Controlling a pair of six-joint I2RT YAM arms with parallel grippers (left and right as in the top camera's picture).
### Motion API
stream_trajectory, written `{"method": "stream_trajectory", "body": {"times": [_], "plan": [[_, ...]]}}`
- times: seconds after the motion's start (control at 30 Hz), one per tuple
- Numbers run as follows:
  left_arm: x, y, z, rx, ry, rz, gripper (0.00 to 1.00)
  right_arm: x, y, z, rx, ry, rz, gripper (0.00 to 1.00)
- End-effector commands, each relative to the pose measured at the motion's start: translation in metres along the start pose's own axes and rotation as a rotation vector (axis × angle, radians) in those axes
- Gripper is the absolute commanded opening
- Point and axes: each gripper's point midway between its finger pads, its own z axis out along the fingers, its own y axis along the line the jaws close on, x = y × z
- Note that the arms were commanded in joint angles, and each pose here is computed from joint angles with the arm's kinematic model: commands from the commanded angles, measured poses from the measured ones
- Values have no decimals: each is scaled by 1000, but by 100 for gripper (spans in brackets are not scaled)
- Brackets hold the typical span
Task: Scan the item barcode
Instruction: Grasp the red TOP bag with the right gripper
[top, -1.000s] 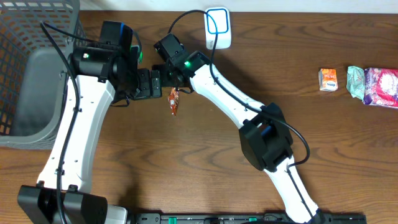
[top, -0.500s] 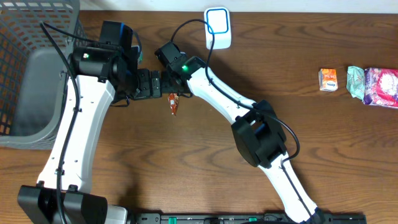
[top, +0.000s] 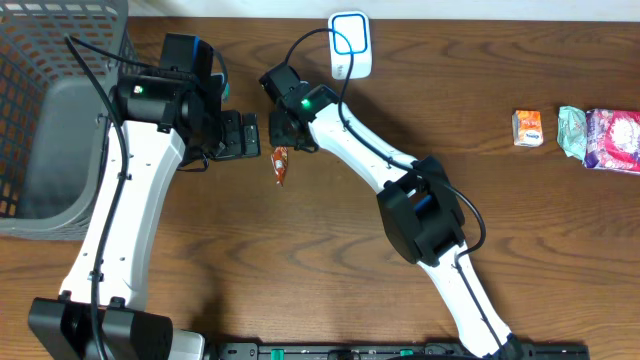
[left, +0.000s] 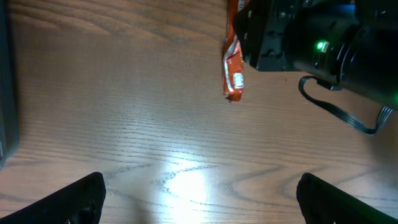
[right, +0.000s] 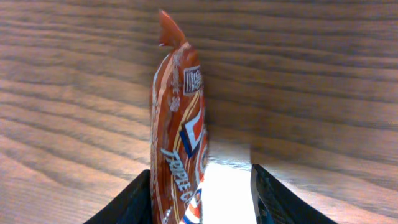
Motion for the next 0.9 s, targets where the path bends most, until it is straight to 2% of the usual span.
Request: {"method": "stream_trajectory", "body": {"times": [0.0, 0.37, 0.5, 0.57, 0.7, 0.87], "plan": [[1, 2, 1, -11, 5, -6, 98, 7, -5, 10, 28, 17, -21, 44], [1, 2, 1, -11, 5, -6, 98, 27, -3, 20, 89, 6, -38, 37], [1, 2, 1, -11, 5, -6, 98, 26, -4, 20, 92, 3, -39, 19], [1, 2, 1, -11, 5, -6, 98, 26, -3, 20, 92, 2, -46, 3], [1, 2, 1, -11, 5, -6, 98, 17, -3, 11, 106, -22, -119, 1], [1, 2, 1, -11, 5, -6, 98, -12, -31, -31, 297, -136, -148, 1]]}}
